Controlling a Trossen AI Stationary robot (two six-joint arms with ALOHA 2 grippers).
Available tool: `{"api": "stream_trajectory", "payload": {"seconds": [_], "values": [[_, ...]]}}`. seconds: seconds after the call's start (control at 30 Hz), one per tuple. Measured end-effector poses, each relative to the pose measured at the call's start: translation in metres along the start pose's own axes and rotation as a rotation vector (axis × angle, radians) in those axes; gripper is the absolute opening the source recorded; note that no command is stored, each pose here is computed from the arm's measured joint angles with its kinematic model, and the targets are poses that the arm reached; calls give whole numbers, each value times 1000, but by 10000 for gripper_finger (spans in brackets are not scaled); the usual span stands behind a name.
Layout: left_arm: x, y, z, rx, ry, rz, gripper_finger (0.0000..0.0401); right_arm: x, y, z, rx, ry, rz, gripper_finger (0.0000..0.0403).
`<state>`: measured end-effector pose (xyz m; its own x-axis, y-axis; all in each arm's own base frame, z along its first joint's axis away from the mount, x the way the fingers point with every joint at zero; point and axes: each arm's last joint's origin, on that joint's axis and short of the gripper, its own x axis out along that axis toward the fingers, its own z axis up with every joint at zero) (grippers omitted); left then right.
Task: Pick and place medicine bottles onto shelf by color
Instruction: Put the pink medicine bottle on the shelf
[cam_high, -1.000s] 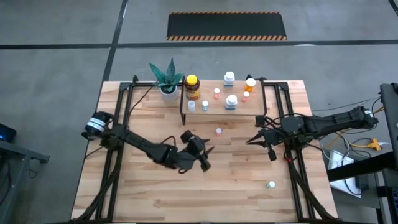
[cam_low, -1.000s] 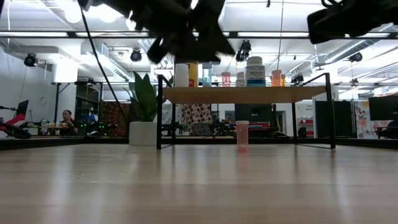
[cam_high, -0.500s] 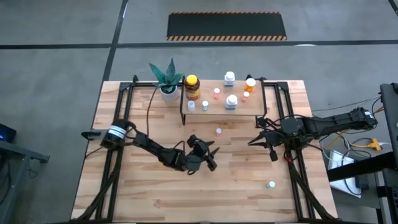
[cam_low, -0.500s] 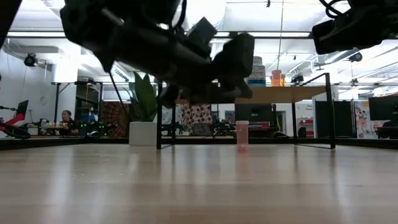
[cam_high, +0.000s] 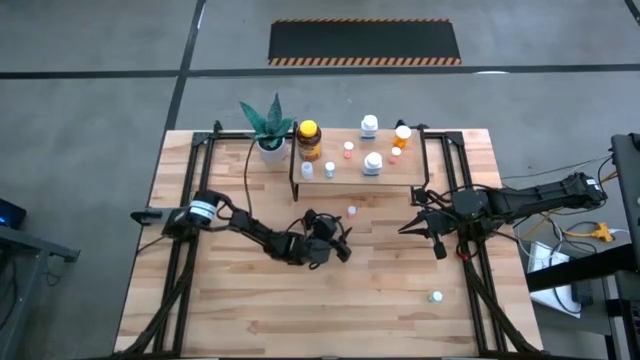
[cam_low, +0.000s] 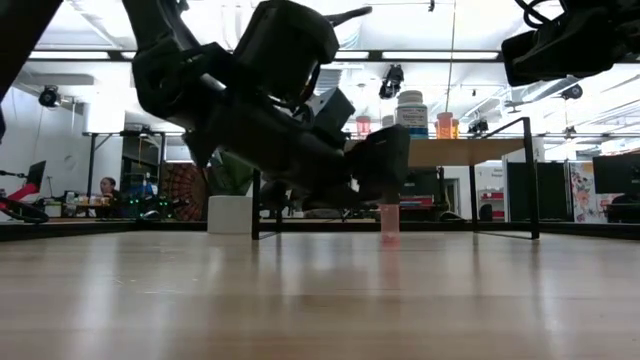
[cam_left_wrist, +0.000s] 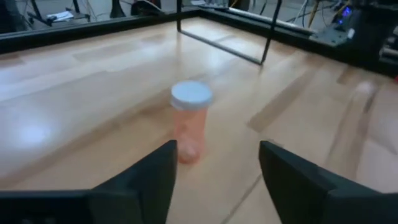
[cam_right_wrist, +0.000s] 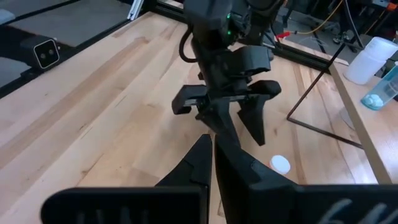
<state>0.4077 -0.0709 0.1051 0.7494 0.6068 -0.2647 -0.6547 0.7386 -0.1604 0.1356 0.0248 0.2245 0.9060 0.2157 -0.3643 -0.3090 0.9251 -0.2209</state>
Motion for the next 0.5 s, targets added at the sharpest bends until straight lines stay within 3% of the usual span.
{"api": "stream_trajectory", "payload": {"seconds": [0.23,0.5], "values": [[5,3,5,18,-12,21,285,0,0,0,-3,-1,-1,11],[12,9,7,12,-14,43,292,0,0,0,-10,-2,-1,11]]}}
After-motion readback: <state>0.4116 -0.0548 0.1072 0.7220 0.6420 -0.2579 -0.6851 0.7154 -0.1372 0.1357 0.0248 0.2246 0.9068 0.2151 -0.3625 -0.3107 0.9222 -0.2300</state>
